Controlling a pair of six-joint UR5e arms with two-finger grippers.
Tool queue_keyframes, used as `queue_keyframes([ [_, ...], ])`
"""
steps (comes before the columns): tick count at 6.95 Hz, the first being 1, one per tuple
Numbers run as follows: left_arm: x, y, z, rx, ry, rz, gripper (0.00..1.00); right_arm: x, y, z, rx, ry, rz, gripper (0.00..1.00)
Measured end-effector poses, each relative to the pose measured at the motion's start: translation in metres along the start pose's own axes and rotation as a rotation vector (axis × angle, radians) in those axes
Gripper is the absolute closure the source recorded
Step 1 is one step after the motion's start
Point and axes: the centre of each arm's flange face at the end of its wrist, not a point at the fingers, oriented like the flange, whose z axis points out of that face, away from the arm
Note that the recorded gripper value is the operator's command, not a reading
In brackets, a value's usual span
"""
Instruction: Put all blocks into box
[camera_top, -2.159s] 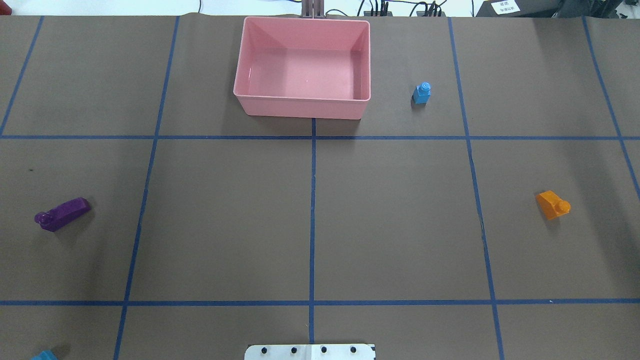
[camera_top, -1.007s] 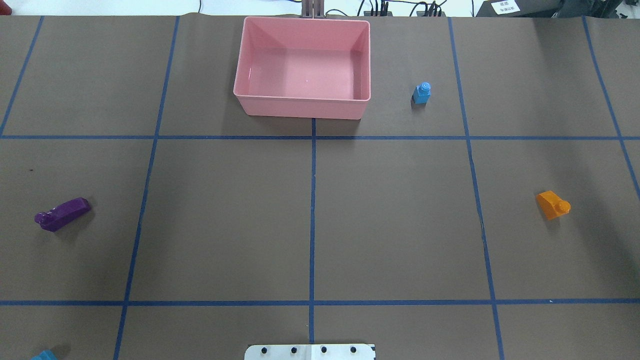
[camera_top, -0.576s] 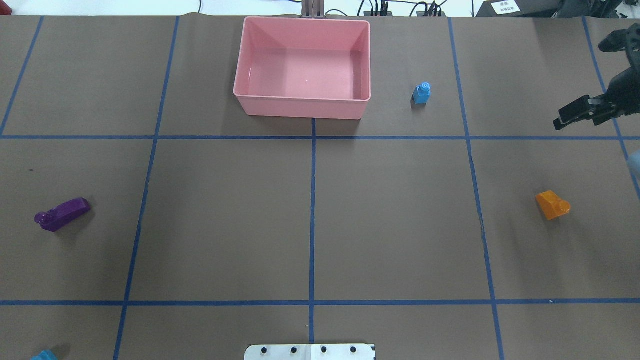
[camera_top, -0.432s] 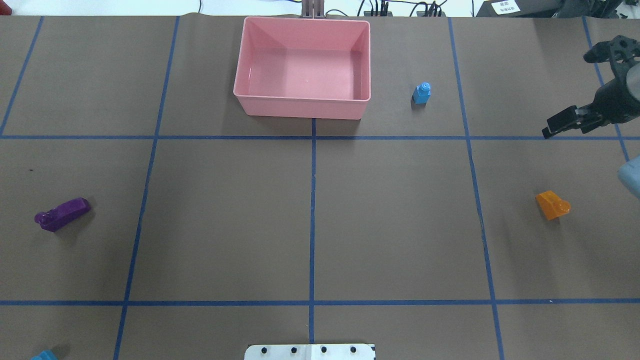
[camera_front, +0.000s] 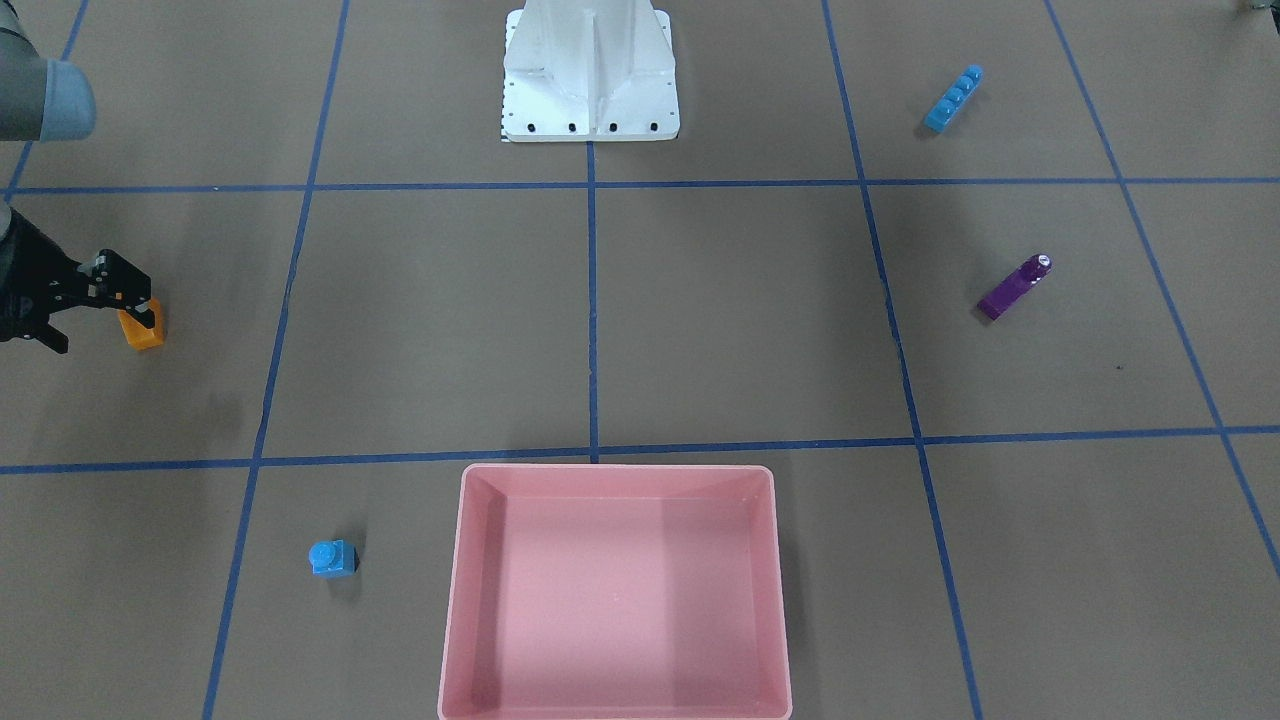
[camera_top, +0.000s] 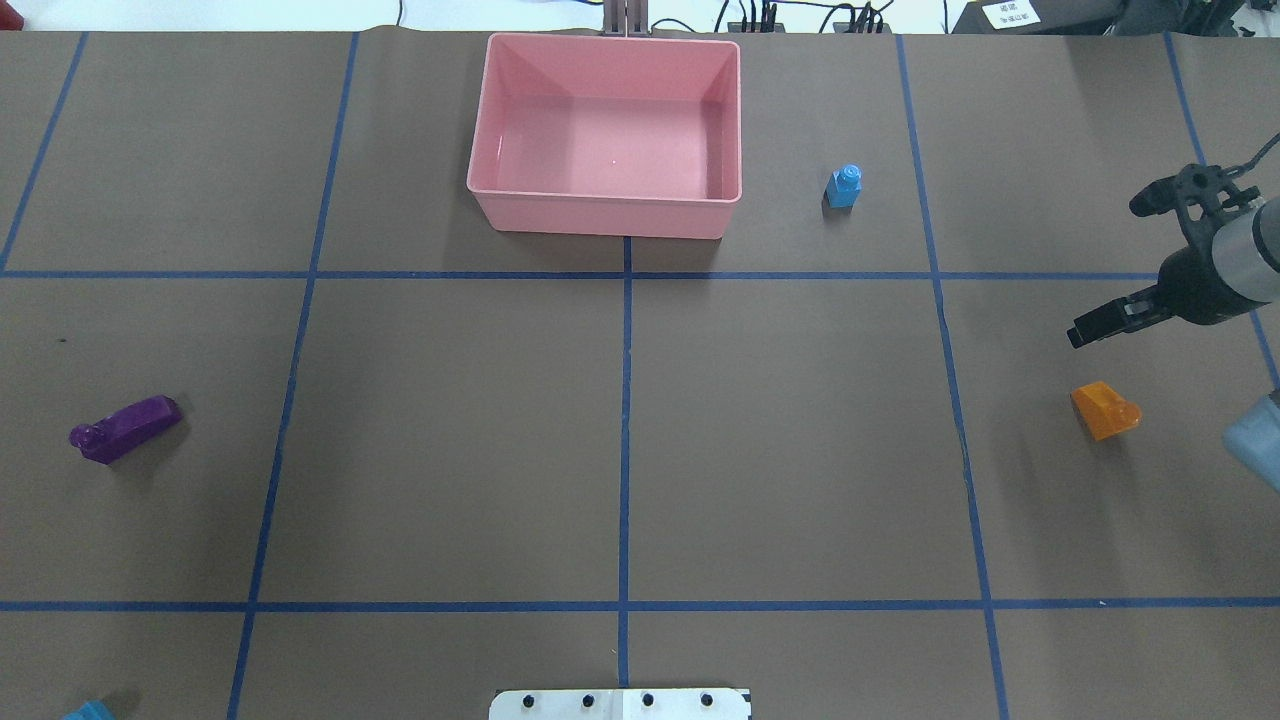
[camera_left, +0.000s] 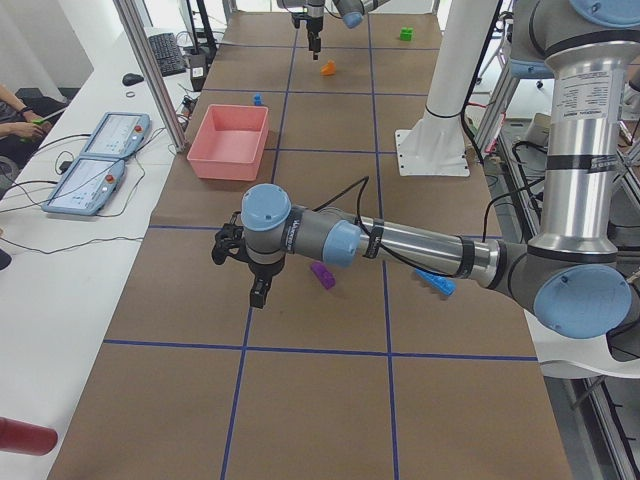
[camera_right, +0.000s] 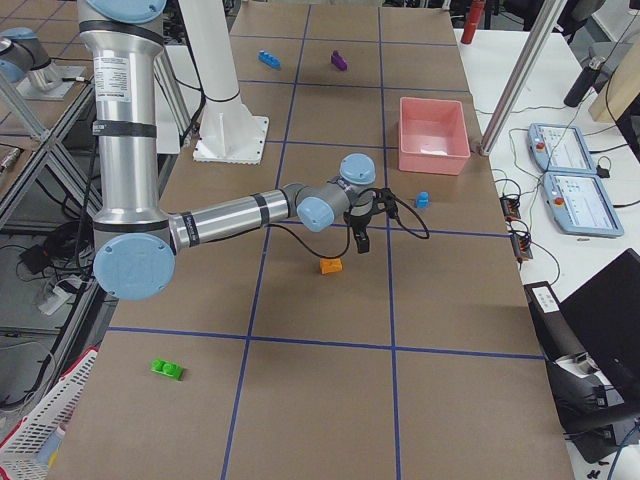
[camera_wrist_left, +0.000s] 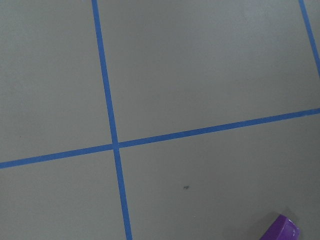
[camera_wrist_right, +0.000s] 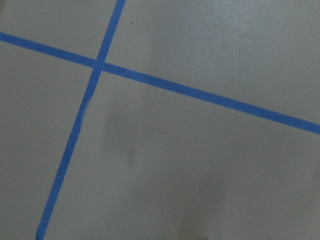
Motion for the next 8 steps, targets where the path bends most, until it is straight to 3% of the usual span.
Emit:
queue_keyframes([
  [7, -0.002, 0.0, 0.005, -0.007, 0.007, 0.003, 0.0, 0.007, 0.033, 0.055, -0.137, -0.002, -0.038, 0.01],
  [8, -0.002, -0.001, 0.005, -0.006, 0.007, 0.004, 0.0, 0.01, 0.039, 0.062, -0.156, 0.001, -0.034, 0.08],
])
